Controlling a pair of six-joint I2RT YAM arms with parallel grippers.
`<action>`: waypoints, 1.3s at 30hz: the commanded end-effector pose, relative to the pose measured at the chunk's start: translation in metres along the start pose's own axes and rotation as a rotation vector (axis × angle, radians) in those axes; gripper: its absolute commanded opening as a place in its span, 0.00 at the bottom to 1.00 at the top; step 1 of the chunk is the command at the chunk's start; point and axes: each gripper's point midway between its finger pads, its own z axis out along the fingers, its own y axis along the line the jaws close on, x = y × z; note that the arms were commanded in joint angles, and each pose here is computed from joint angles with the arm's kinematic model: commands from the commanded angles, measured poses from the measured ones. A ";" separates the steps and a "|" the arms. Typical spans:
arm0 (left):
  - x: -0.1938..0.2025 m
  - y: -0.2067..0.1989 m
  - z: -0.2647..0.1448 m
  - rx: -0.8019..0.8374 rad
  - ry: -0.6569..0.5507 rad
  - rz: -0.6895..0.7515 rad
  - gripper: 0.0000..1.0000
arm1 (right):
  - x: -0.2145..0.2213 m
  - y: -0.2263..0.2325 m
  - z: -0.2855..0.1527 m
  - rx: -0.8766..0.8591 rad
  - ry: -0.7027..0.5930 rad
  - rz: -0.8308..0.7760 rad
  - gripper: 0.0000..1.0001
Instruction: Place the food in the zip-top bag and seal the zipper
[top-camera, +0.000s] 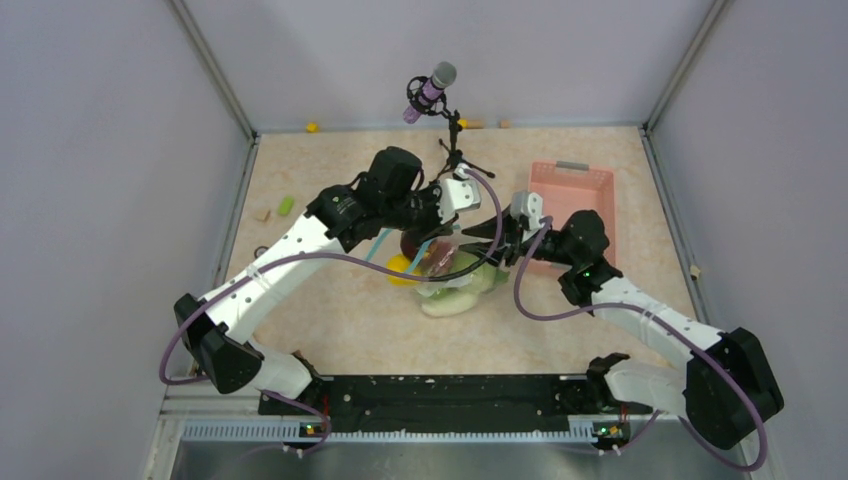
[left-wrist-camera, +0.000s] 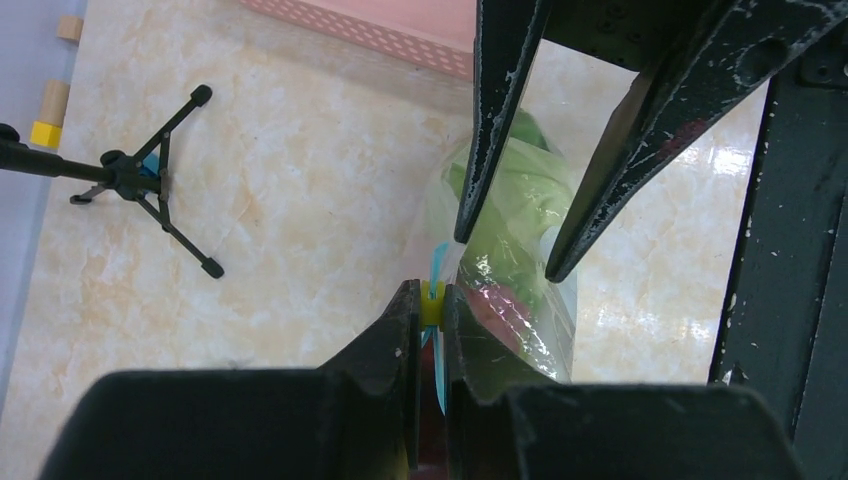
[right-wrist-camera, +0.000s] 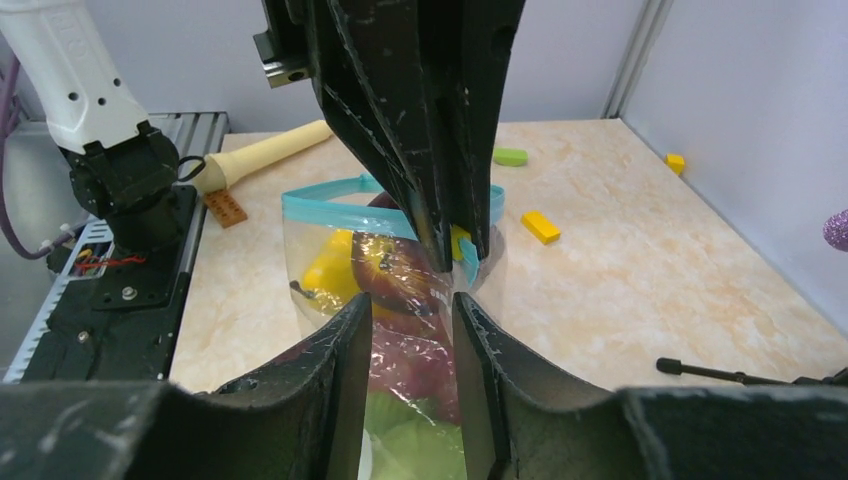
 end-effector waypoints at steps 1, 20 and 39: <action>-0.022 -0.001 -0.009 0.005 -0.076 0.005 0.00 | -0.042 0.004 0.007 -0.013 -0.072 -0.088 0.35; -0.023 -0.003 -0.006 0.029 -0.074 -0.006 0.00 | -0.044 0.007 0.017 -0.055 -0.076 -0.074 0.19; 0.005 0.022 -0.006 -0.115 0.045 0.012 0.01 | -0.030 -0.025 -0.007 0.209 0.036 -0.074 0.00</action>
